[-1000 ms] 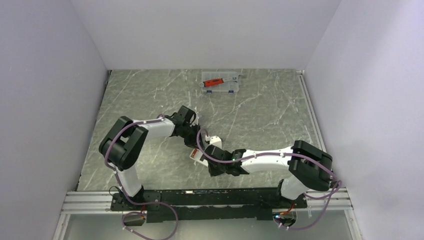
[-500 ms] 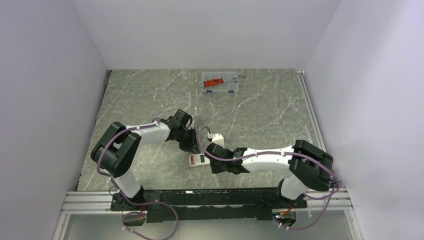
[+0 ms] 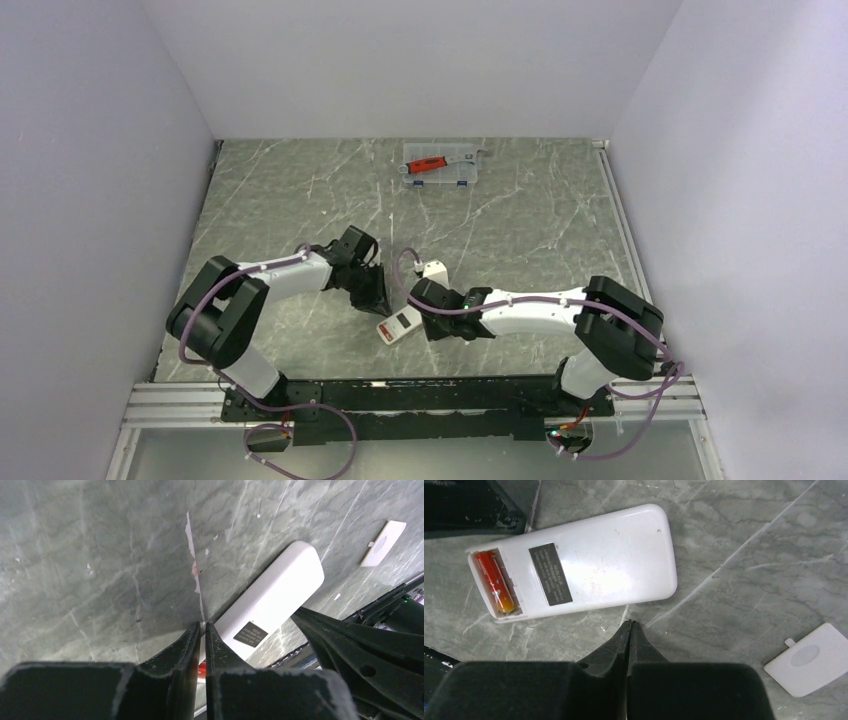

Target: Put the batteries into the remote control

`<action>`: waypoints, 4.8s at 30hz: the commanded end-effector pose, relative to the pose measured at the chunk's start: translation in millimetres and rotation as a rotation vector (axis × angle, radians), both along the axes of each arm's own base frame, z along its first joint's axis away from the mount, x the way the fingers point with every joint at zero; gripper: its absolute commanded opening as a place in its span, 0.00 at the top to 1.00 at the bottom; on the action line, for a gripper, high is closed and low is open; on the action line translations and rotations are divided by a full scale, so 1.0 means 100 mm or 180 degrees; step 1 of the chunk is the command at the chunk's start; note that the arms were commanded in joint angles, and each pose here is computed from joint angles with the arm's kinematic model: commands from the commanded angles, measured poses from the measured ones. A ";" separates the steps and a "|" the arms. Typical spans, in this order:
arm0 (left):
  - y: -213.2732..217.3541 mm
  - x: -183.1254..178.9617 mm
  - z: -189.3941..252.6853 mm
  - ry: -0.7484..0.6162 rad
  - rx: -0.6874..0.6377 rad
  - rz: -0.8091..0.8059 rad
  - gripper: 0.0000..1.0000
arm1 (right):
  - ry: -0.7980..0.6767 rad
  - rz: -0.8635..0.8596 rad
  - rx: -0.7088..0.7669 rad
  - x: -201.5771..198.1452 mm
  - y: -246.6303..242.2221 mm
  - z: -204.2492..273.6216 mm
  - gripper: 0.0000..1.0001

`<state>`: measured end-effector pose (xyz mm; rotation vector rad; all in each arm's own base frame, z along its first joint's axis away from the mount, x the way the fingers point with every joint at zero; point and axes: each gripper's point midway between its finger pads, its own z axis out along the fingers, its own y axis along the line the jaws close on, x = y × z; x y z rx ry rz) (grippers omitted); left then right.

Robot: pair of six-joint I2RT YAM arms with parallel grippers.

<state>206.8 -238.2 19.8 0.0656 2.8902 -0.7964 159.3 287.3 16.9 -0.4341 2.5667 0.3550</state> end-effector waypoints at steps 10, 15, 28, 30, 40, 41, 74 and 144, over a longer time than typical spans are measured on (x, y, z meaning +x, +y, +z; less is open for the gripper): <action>0.10 -0.15 0.18 -0.0119 -0.0055 0.0035 0.85 | -0.0227 0.0071 0.0002 0.30 0.11 0.32 0.94; 0.16 -0.19 0.24 -0.0171 -0.0039 0.0040 0.85 | -0.0338 -0.0018 -0.0035 0.49 -0.07 0.47 0.82; 0.27 -0.20 0.51 -0.0380 -0.0003 0.0114 0.80 | -0.0641 0.0017 -0.0011 1.18 -0.26 0.89 0.55; 0.29 -0.22 0.54 -0.0398 0.0008 0.0129 0.78 | -0.0678 -0.0011 -0.0060 1.28 -0.27 0.90 0.54; 0.38 -0.27 0.69 -0.0493 0.0018 0.0238 0.56 | -0.0527 0.0251 -0.0094 1.50 -0.19 0.79 0.54; 0.39 -0.28 0.71 -0.0505 0.0016 0.0246 0.54 | -0.0497 0.0275 -0.0107 1.50 -0.19 0.76 0.54; 0.46 -0.29 0.81 -0.0620 0.0038 0.0283 0.34 | 0.0113 0.0503 -0.0579 1.48 -0.20 0.08 0.78; 0.23 -0.28 0.90 -0.0604 -0.0357 0.0128 0.35 | 0.0573 -0.1677 0.1372 0.22 -0.69 0.01 0.72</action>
